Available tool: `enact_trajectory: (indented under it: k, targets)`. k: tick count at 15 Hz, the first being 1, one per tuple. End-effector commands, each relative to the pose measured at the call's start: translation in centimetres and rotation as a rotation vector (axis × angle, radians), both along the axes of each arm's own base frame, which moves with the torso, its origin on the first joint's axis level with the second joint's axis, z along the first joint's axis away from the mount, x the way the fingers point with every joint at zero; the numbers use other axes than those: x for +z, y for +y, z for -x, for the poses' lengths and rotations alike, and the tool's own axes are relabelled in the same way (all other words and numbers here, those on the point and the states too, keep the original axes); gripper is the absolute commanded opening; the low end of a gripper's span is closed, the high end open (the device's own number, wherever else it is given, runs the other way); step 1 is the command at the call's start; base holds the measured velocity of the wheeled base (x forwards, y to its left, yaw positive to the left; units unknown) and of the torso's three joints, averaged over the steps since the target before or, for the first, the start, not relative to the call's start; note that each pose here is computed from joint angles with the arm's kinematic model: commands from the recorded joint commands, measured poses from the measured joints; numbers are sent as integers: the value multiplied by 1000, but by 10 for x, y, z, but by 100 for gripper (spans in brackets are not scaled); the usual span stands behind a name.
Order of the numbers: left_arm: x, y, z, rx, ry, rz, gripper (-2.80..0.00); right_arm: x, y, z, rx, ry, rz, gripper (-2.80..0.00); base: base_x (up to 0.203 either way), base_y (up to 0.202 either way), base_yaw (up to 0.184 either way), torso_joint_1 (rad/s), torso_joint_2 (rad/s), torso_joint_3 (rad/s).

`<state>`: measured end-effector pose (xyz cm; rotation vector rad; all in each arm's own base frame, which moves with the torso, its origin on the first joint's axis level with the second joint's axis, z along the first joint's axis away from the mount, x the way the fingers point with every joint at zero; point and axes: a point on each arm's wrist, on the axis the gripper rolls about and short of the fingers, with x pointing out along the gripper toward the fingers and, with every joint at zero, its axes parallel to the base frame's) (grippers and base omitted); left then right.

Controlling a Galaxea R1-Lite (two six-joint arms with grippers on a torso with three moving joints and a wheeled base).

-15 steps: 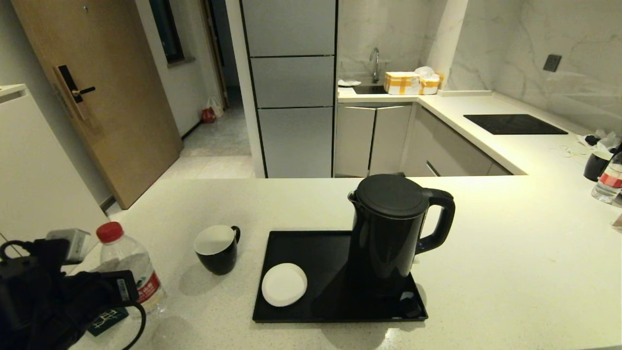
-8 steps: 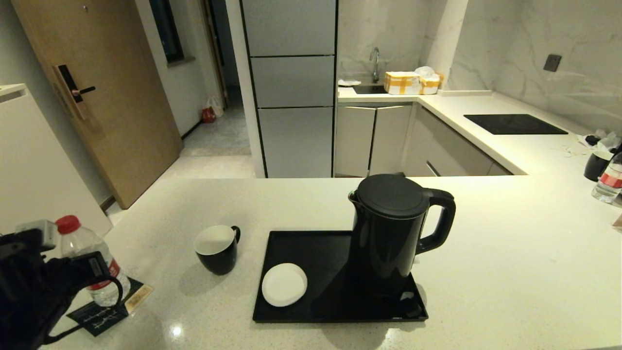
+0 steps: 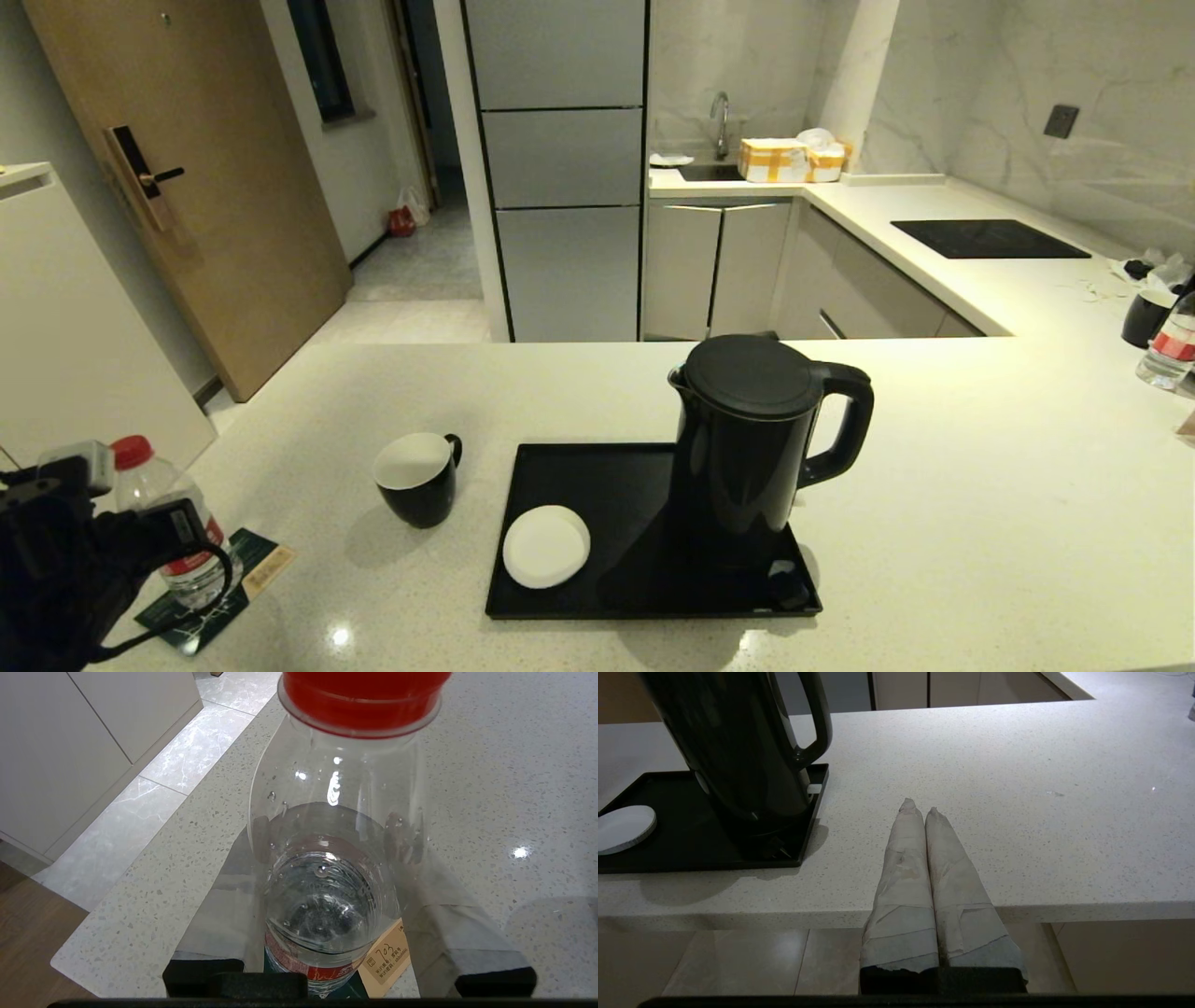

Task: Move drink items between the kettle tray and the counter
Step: Place it on the left

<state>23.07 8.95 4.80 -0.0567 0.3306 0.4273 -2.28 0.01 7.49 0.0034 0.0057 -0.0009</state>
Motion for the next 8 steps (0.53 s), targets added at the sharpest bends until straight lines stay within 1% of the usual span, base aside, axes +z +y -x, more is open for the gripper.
enact_trajectory:
  k: [1, 2, 8]
  targets:
    - [-6, 0, 0, -6, 28, 12, -280, 0, 0, 0, 1, 2, 0, -280, 0, 0, 0, 0, 0, 0]
    - [-4, 0, 0, -17, 18, 10, -280, 0, 0, 0, 1, 3, 0, -280, 0, 0, 0, 0, 0, 0]
    - [-4, -3, 1, -30, 25, 10, -280, 0, 0, 0, 1, 3, 0, -280, 0, 0, 0, 0, 0, 0]
